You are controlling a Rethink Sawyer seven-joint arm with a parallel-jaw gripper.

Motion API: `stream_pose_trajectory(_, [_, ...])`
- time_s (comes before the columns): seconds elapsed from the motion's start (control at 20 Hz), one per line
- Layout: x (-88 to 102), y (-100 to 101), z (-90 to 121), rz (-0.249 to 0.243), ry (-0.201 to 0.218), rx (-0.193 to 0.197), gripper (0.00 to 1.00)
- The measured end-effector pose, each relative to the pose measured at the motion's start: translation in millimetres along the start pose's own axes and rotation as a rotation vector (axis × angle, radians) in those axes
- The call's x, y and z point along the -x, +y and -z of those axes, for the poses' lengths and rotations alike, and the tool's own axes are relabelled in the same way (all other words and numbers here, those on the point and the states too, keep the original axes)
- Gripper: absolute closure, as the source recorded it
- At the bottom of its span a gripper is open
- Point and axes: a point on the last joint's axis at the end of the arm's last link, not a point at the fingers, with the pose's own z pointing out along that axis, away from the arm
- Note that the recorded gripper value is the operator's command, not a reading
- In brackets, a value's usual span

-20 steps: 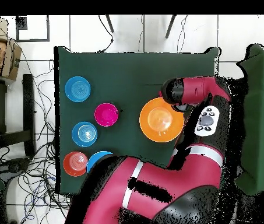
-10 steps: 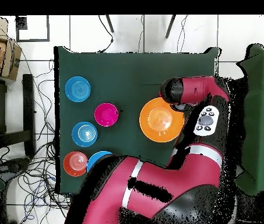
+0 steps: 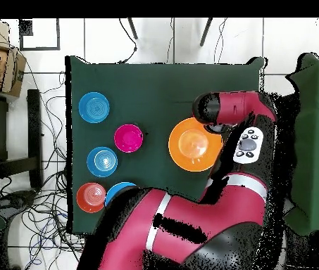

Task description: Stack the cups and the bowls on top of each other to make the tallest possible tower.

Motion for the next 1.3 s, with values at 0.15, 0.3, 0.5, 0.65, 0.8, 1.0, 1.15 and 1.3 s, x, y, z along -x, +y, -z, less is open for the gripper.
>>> stream_pose_trajectory(0.15, [0.5, 2, 2, -0.003, 0.0, 0.006, 0.0])
stream_pose_trajectory(0.3, [0.8, 4, 3, -0.008, 0.002, 0.011, 0.0])
stream_pose_trajectory(0.5, [1.1, 6, 6, -0.017, 0.006, 0.022, 0.0])
stream_pose_trajectory(0.65, [-0.9, 7, 7, -0.021, 0.012, 0.026, 0.0])
stream_pose_trajectory(0.8, [-6.6, 4, 8, -0.024, 0.025, 0.028, 0.0])
stream_pose_trajectory(1.0, [-15.5, -2, 13, -0.026, 0.042, 0.028, 0.0])
stream_pose_trajectory(1.15, [-26.5, -12, 21, -0.032, 0.062, 0.028, 0.0])
stream_pose_trajectory(1.3, [-31.7, -17, 26, -0.036, 0.071, 0.029, 0.0])
